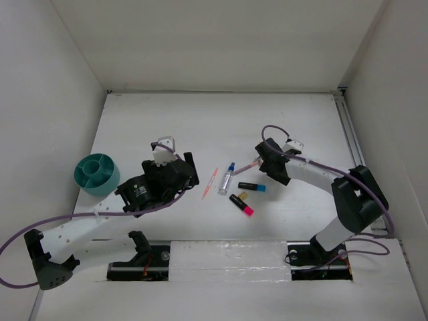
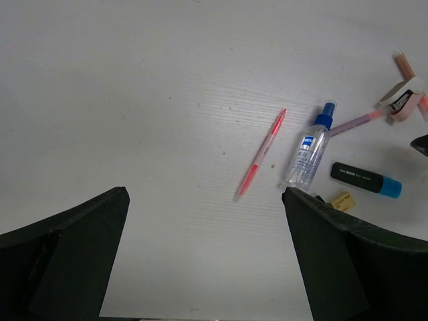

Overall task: Sort the stationery into containers
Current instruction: Pick up the pen cap from the center of the board, then pick up the pen from the center of the board.

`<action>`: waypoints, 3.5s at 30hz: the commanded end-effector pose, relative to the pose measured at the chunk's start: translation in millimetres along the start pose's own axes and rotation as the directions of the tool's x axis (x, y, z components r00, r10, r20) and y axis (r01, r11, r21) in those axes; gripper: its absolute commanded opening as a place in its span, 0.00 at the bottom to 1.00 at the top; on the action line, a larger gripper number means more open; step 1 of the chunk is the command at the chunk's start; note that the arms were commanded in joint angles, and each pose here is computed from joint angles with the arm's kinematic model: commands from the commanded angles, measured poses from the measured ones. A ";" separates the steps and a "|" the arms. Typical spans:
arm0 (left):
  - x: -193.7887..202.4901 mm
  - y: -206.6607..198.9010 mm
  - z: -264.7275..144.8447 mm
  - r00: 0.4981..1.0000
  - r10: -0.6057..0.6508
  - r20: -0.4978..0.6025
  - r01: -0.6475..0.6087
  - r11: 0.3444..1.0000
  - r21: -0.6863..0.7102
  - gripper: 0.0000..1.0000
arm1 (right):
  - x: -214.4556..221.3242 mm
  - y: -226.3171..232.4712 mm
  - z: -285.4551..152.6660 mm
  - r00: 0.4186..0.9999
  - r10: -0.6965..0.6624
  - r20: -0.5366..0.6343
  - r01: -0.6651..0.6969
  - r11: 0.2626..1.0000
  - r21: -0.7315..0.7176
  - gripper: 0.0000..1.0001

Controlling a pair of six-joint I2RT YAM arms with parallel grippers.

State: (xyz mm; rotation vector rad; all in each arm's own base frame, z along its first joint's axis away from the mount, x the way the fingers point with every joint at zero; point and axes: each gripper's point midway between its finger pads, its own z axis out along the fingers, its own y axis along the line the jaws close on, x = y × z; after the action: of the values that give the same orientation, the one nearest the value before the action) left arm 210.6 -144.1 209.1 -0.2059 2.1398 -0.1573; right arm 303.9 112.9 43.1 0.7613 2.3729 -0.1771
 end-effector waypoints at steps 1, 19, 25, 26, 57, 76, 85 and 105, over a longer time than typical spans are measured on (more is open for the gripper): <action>-9.0 -4.8 -2.7 1.000 -0.015 0.017 0.015 1.000 0.017 1.00 | -16.5 23.6 2.6 0.995 0.092 0.032 -0.090 0.995 -0.047 0.73; -6.2 -5.9 -1.4 1.000 0.001 0.006 -0.001 1.000 0.018 1.00 | -6.7 23.9 19.3 0.987 0.162 -0.026 -0.162 0.987 -0.010 0.69; -6.3 -8.6 -1.5 1.000 -0.005 0.004 0.005 1.000 0.029 1.00 | 0.3 26.0 21.7 0.981 0.180 -0.067 -0.179 0.983 0.030 0.69; -6.2 -8.7 -1.5 1.000 -0.005 0.004 0.005 1.000 0.029 1.00 | 4.1 26.0 23.3 0.981 0.176 -0.079 -0.174 0.984 0.034 0.68; 21.2 -34.6 11.1 0.989 0.114 -0.096 -0.102 0.988 0.118 1.00 | -15.3 21.9 -12.0 0.986 0.164 -0.019 -0.164 0.986 -0.021 0.00; 82.5 -51.9 88.4 0.858 0.333 -0.390 -0.307 0.943 0.130 0.96 | -100.2 33.6 -182.8 0.926 0.007 0.377 0.219 0.803 -0.554 0.00; 111.0 -57.5 106.2 0.770 0.412 -0.488 -0.383 0.909 0.163 0.89 | -108.5 15.1 -201.0 0.912 -0.011 0.411 0.257 0.795 -0.549 0.00; 125.3 -43.2 127.7 0.746 0.375 -0.551 -0.364 0.922 0.134 0.83 | -115.4 9.0 -223.1 0.897 0.016 0.443 0.289 0.736 -0.612 0.00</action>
State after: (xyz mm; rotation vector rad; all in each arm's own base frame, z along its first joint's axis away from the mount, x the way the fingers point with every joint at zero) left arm 248.7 -215.9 39.4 0.3480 2.7342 0.0241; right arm 261.9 130.2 267.9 0.1692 1.9219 0.3583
